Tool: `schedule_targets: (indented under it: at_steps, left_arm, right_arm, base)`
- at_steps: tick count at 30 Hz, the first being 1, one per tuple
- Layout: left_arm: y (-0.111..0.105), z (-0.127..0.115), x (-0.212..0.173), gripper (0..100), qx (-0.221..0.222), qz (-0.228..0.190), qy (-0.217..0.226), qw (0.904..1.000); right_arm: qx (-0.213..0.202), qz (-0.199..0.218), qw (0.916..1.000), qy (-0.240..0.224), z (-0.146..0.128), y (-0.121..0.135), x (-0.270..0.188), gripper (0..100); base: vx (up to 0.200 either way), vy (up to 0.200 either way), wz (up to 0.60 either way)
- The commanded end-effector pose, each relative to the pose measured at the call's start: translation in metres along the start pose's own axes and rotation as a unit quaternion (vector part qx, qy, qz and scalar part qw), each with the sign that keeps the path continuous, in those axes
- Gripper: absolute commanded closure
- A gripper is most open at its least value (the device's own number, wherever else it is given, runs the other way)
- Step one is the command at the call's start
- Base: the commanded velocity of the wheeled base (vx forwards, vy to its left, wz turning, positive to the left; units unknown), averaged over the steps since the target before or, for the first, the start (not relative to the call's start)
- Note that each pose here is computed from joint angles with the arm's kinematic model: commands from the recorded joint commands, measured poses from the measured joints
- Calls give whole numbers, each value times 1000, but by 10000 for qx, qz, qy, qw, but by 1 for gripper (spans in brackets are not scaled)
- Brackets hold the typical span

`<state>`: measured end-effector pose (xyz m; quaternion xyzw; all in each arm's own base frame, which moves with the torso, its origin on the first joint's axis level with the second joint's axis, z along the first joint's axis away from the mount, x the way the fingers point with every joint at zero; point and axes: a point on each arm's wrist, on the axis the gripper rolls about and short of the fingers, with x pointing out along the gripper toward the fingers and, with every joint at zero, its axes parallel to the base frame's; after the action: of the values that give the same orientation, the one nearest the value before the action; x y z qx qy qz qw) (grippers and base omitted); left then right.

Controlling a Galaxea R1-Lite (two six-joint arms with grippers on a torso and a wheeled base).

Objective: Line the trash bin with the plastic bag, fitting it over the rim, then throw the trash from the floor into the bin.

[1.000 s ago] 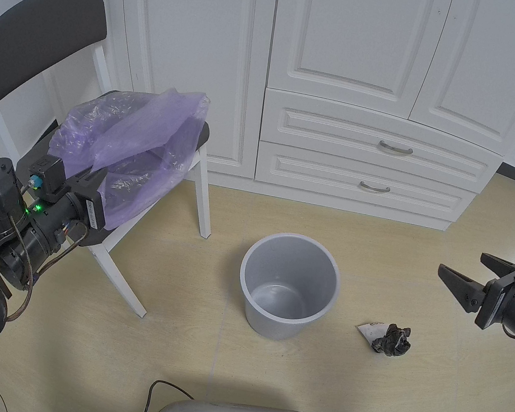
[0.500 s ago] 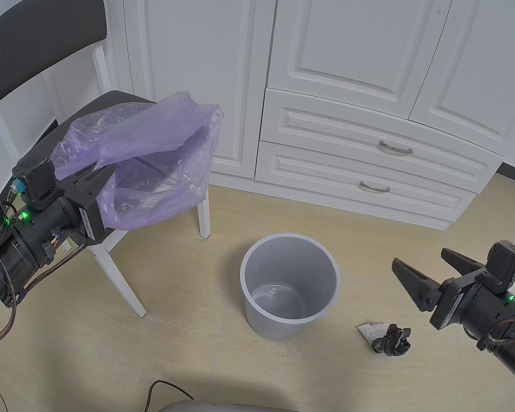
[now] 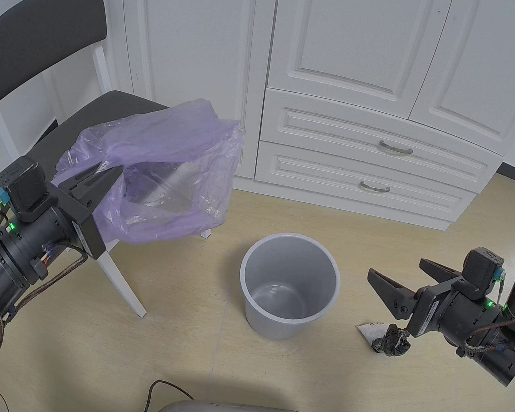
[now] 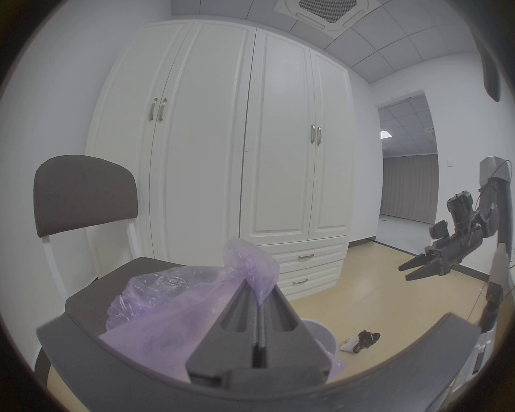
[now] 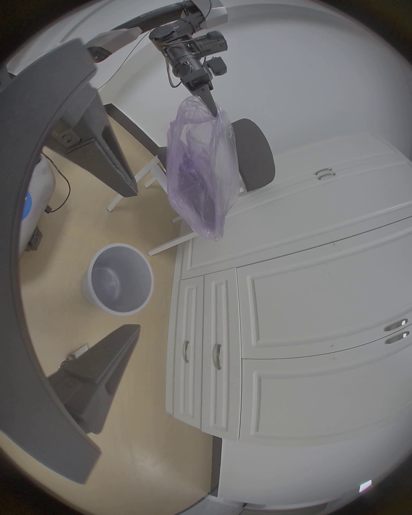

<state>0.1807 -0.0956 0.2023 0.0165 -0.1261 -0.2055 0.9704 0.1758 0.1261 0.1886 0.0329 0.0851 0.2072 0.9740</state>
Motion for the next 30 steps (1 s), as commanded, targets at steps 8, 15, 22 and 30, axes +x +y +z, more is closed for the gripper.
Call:
schedule_targets:
  at_steps: [8, 15, 22, 30]
  left_arm:
    - [-13, 10, -14, 100, -115, -395, -212, 9989]
    - [-21, 16, -24, 100, -194, -742, -345, 9965]
    - [-22, 19, -34, 100, -209, -1142, -452, 9922]
    - [-25, 21, -39, 100, -249, -1314, -515, 9897]
  right_arm:
    - [307, -18, 9994, 149, -3, 3, 16, 0]
    - [428, -108, 9986, 296, -9, 1, 29, 0]
    - [920, -287, 9949, 306, -7, -4, 49, 0]
    - [1149, -570, 9911, 358, -9, -17, 69, 0]
  base:
    - [0, 0, 0]
    - [0, 0, 0]
    - [0, 0, 0]
    - [0, 0, 0]
